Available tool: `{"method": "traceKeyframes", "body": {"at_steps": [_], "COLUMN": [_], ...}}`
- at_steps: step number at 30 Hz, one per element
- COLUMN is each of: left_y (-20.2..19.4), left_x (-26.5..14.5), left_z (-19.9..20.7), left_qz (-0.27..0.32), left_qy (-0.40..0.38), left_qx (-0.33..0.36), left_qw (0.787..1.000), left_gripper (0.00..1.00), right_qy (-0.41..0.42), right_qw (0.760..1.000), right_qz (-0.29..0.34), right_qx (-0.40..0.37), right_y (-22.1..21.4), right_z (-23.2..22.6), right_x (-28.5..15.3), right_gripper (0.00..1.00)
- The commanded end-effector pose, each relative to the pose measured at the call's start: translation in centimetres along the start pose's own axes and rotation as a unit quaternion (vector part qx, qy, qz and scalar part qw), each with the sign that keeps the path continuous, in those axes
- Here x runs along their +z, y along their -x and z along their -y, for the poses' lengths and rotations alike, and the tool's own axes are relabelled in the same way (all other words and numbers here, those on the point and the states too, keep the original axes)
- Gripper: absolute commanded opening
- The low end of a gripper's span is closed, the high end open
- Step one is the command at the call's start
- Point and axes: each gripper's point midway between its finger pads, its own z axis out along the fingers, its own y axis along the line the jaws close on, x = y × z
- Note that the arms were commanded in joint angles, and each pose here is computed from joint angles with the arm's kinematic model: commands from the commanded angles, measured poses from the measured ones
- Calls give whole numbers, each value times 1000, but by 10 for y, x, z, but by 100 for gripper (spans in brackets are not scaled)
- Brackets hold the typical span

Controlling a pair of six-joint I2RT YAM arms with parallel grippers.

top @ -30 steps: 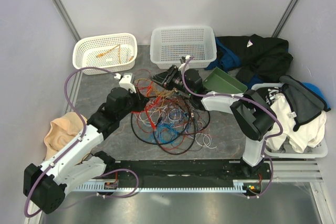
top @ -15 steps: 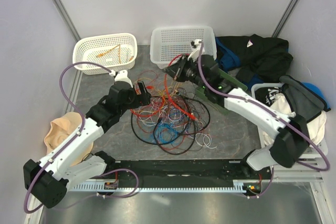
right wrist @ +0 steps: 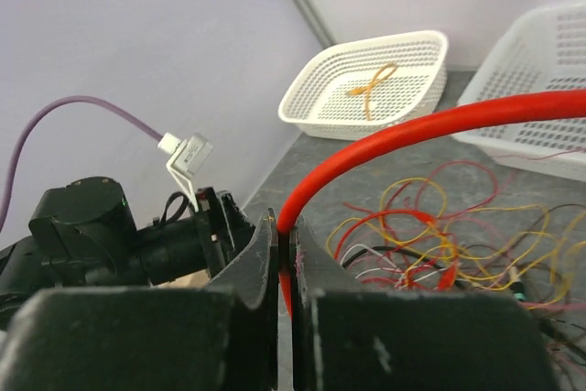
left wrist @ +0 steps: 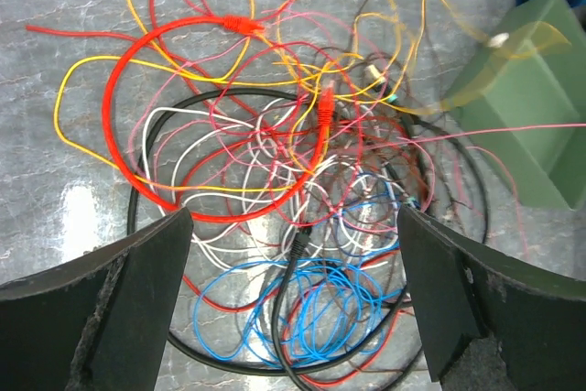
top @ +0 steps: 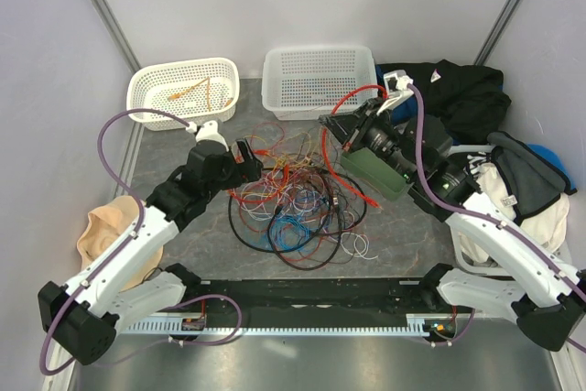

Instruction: Untangle the cables

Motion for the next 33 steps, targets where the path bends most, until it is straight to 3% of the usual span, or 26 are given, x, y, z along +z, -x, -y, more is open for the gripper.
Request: {"method": "traceKeyframes", "body": {"at_steps": [1, 3, 6, 7, 10, 15, 23, 26, 29, 30, 32, 33], "left_y": [39, 47, 57, 63, 60, 43, 33, 26, 19, 19, 21, 24], "left_x": [-25, -49, -88, -97, -106, -88, -81, -75, -67, -65, -62, -60], "left_z": [39, 71, 110, 118, 136, 150, 154, 153, 151, 151, 151, 151], "left_qz": [64, 90, 148, 173, 167, 123, 114, 105, 93, 93, 95, 99], "left_qy": [-102, -208, -354, -386, -438, -462, -478, -475, -471, -469, -463, -458], "left_qx": [-5, 19, 30, 31, 39, 51, 61, 65, 68, 68, 66, 64], "left_qw": [993, 974, 923, 905, 882, 877, 869, 871, 875, 876, 879, 881], "left_gripper": [100, 100, 100, 100, 100, 100, 99, 90, 71, 60, 50, 36], "right_qy": [42, 42, 44, 48, 55, 77, 95, 103, 110, 115, 118, 121], "right_qw": [998, 996, 993, 993, 988, 979, 972, 970, 967, 965, 964, 964], "right_qz": [-30, -42, -53, -52, -67, -84, -93, -94, -97, -101, -104, -106], "right_qx": [46, 69, 92, 98, 124, 168, 195, 201, 209, 213, 212, 209], "right_y": [-21, -33, -44, -45, -61, -76, -79, -79, -80, -81, -82, -83], "right_z": [-11, -9, -7, -7, -5, -10, -16, -19, -22, -23, -24, -26], "right_x": [9, 13, 21, 24, 36, 48, 59, 62, 64, 64, 63, 62], "right_gripper": [0, 0, 0, 0, 0, 0, 0, 0, 0, 0, 0, 5]}}
